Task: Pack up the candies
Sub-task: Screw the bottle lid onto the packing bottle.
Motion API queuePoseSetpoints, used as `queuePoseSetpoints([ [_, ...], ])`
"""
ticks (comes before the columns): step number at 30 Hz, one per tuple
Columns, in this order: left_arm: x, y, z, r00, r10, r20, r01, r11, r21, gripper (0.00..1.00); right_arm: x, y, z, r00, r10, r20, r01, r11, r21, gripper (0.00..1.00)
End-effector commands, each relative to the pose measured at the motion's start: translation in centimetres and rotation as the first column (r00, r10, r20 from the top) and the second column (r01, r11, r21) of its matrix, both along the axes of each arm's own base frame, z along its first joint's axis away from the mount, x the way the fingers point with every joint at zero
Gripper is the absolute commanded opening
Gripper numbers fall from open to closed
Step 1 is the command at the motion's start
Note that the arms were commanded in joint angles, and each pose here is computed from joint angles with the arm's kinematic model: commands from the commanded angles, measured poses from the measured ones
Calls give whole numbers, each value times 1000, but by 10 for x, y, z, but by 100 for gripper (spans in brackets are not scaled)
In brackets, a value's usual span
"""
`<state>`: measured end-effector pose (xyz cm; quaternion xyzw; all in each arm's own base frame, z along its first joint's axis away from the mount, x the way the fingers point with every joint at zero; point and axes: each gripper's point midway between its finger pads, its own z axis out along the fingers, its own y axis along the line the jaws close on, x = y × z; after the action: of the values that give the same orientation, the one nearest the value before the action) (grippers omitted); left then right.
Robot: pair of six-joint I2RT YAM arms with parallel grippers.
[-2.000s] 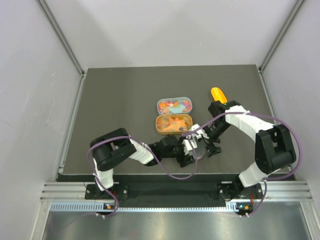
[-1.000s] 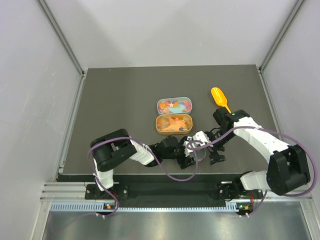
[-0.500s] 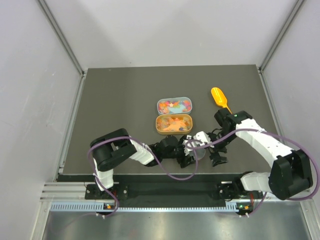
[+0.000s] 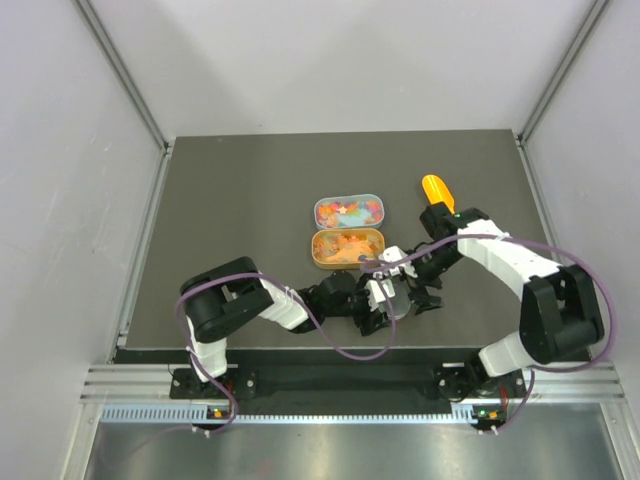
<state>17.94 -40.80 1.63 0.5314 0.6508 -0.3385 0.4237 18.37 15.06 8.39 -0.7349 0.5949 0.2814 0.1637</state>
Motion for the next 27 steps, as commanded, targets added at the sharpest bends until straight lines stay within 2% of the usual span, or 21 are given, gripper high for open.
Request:
queuePoseSetpoints([
  [1,-15,72,-82,994,66,-85,-34,940,339,34,18,20,4,999,28,38,-31,996,81,100],
  [7,-14,71,-82,994,72,-86,-39,941,336,34,28,29,6,997,50,62,-56,993,104,100],
  [19,-13,71,-85,993,76,-89,-41,939,343,34,0,45,7,991,132,15,-133,979,156,100],
  [27,-10,73,-84,992,96,-85,-61,937,345,34,-15,42,-5,986,167,1,-166,979,118,100],
])
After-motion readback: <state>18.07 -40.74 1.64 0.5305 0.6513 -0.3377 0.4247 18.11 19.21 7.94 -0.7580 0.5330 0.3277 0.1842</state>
